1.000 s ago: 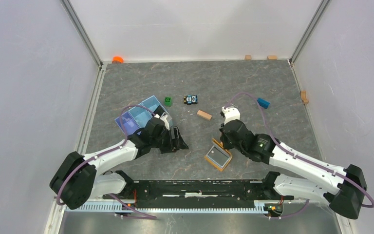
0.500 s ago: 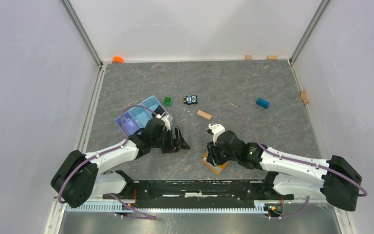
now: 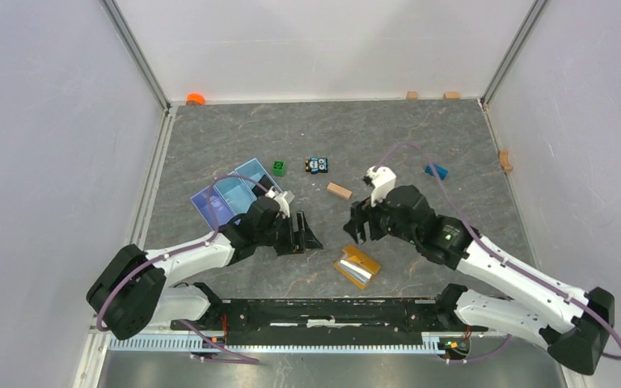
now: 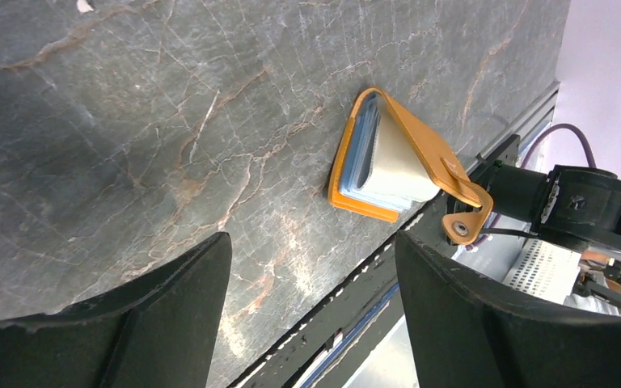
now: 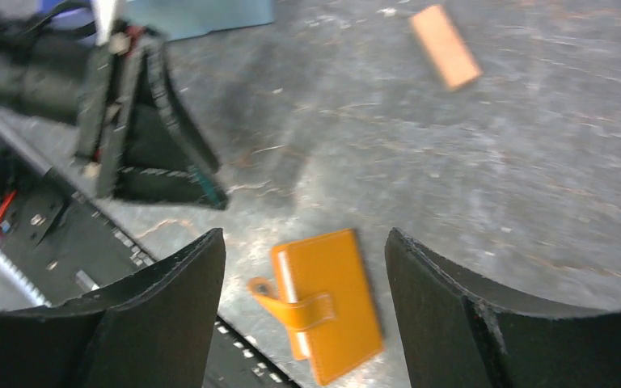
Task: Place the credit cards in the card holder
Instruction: Close the card holder at the center of the board.
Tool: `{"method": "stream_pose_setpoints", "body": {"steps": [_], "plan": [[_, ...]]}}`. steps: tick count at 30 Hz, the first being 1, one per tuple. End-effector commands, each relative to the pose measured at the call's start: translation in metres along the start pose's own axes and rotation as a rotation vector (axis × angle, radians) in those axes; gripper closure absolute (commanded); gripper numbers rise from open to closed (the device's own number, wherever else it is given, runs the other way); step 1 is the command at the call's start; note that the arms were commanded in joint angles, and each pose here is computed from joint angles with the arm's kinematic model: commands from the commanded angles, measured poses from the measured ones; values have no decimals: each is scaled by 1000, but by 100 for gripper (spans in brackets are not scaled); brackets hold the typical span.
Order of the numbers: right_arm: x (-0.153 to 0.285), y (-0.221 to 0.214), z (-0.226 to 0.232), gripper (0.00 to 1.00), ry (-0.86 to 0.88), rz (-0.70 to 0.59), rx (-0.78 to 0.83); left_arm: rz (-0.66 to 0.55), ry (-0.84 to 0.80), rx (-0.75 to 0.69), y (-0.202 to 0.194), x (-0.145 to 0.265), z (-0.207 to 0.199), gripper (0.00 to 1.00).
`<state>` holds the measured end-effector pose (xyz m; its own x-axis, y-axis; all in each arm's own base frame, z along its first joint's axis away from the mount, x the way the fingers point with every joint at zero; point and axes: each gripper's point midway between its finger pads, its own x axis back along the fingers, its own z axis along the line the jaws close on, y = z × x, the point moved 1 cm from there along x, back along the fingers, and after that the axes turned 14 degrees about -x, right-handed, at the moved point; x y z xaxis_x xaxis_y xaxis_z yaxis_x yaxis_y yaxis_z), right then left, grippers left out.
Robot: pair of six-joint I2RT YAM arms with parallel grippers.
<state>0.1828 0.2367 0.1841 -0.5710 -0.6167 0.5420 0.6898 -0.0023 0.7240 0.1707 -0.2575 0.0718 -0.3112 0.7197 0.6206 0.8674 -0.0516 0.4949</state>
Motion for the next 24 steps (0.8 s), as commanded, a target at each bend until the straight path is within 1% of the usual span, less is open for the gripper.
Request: {"method": "stream_pose_setpoints", "body": {"steps": [1,3,6,9,12,15,22,24], "plan": [[7,7,-48,23,-134,-14,-5,-57,-37,2,21,-4,-21,20],[2,-5,-70,23,-182,26,-9,-52,-41,-2,20,-6,-25,20],[-8,-34,-85,23,-194,122,0,-43,-49,-6,19,-8,-32,20],[-16,-63,-85,23,-139,210,6,-30,-55,-11,15,-12,-39,20],[-23,-89,-71,24,-9,269,-28,-4,-65,-22,8,-17,-48,20],[-27,-106,-64,23,57,293,-64,20,-68,-37,2,-24,-56,20],[-31,-131,-62,24,54,347,-66,72,-74,-68,-9,-44,-63,20],[-32,-134,-64,25,43,356,-75,85,-67,-83,-11,-51,-63,22]]}}
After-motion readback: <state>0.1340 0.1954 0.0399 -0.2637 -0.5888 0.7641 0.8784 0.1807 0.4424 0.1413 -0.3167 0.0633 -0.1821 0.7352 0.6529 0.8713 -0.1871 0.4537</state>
